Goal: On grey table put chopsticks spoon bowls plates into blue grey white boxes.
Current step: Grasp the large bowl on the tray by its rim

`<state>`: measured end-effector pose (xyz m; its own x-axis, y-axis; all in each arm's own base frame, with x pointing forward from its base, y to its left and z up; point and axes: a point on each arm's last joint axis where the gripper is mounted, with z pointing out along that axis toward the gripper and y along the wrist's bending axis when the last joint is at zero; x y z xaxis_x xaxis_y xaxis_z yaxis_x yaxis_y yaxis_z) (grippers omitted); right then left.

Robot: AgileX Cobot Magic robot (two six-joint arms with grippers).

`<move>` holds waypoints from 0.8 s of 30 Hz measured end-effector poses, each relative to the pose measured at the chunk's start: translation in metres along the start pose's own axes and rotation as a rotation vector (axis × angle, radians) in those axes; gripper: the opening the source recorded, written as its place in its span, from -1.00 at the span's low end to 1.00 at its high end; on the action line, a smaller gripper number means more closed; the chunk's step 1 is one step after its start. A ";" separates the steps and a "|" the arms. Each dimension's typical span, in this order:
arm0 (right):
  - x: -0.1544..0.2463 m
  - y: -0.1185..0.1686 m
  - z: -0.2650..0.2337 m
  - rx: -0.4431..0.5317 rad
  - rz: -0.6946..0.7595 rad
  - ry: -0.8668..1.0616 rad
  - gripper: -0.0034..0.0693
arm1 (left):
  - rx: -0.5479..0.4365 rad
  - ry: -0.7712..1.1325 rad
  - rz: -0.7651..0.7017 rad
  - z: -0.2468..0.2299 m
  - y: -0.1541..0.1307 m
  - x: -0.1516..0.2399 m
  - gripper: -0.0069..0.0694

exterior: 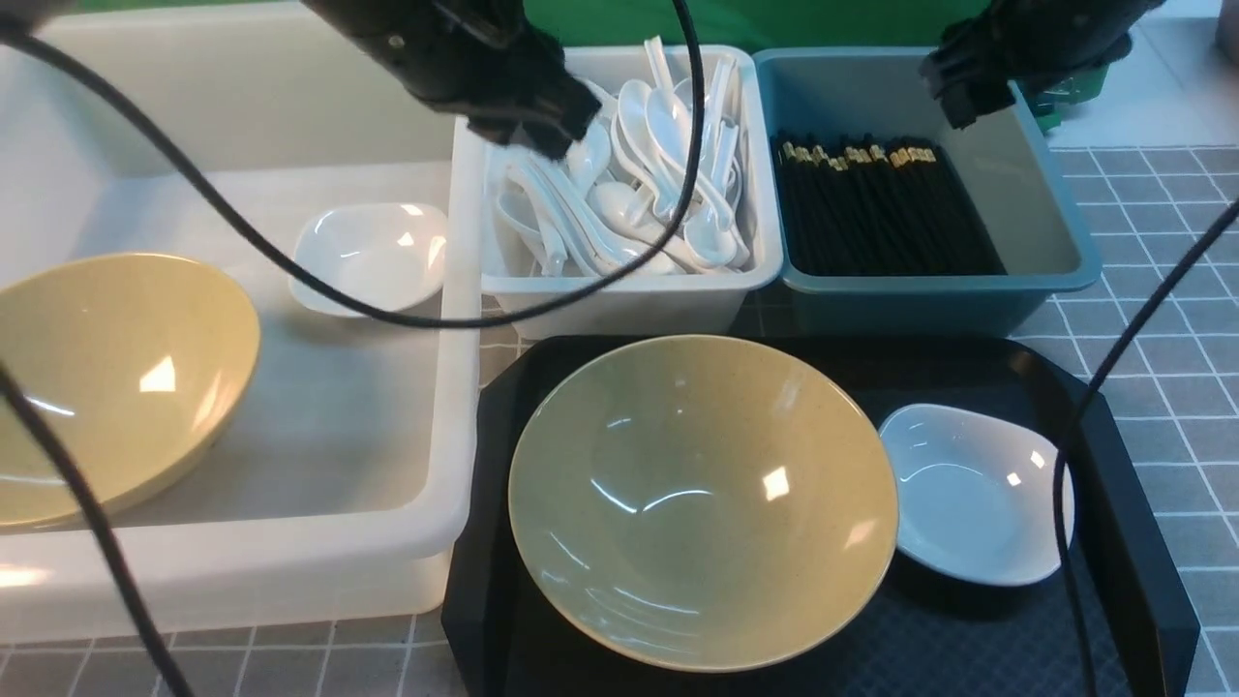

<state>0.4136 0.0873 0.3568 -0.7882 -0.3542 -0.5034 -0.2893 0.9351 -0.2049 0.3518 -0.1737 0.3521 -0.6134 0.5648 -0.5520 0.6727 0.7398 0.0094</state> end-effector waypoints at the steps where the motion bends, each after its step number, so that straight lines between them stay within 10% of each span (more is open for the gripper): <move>1: 0.002 0.002 -0.008 -0.007 -0.016 0.015 0.49 | 0.005 0.024 0.009 0.007 -0.002 0.001 -0.20; 12: 0.030 0.031 -0.089 -0.086 -0.110 -0.045 0.44 | 0.026 0.256 0.111 0.107 -0.033 0.012 0.54; 20: 0.050 0.032 -0.124 -0.093 -0.124 -0.092 0.44 | 0.062 0.320 0.085 0.137 -0.034 0.022 0.48; 24: 0.051 0.031 -0.129 -0.091 -0.125 -0.101 0.44 | 0.099 0.344 0.045 0.147 -0.037 0.026 0.09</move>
<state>0.2943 0.1004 0.4329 -0.6859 -0.4634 -0.5611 -0.4334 0.8795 -0.1965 0.3718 -0.2405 0.2149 -0.6741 0.6987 -0.2399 0.7289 0.6818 -0.0625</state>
